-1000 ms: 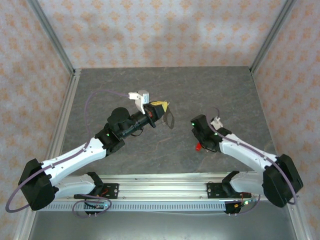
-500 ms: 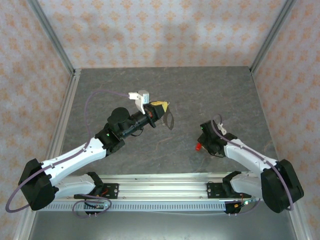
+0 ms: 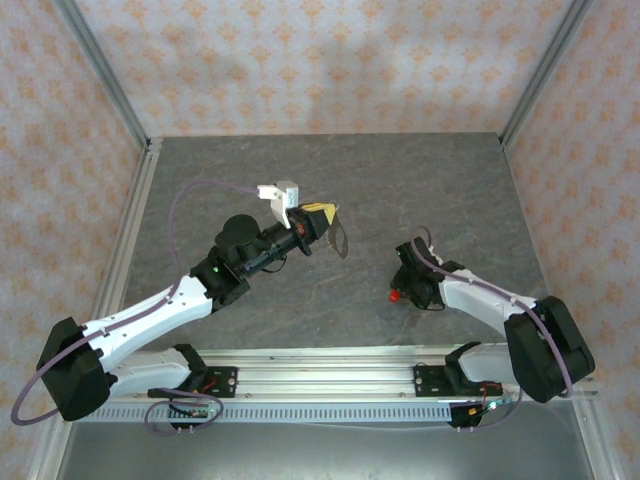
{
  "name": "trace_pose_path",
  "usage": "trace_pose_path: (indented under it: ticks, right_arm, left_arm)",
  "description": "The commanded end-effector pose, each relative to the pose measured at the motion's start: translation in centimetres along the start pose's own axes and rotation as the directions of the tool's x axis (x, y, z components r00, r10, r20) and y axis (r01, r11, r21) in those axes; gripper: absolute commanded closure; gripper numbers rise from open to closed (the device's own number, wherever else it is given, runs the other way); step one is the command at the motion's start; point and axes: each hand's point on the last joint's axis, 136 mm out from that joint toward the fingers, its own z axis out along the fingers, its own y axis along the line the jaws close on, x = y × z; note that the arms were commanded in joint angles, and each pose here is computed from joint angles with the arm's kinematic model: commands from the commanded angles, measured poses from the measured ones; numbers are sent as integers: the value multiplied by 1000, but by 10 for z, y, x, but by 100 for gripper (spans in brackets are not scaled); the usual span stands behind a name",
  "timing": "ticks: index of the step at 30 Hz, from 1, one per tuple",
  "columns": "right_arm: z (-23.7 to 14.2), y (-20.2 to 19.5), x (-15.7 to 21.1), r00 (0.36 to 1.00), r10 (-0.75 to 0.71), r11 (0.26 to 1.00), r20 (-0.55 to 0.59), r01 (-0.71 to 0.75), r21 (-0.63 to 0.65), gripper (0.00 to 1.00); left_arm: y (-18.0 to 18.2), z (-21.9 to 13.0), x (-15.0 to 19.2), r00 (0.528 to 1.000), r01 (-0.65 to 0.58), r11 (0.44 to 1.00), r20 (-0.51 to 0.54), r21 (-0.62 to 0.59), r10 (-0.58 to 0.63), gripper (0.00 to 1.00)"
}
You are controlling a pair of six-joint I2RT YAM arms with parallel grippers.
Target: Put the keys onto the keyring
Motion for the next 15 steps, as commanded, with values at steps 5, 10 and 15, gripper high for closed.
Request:
trace_pose_path:
  ticks: [5,10,15]
  right_arm:
    - [-5,22,-1,999,-37,994,-11,36,-100,69]
    - [-4,24,1,999,-45,993,-20,43,-110,72]
    - [-3,20,2,999,-45,994,-20,43,-102,75]
  left_arm:
    - [-12,0,-21,998,-4,999,57,38,2,100]
    - [-12,1,-21,998,0,999,57,40,-2,100]
    - [-12,2,-22,998,3,999,59,43,-5,100]
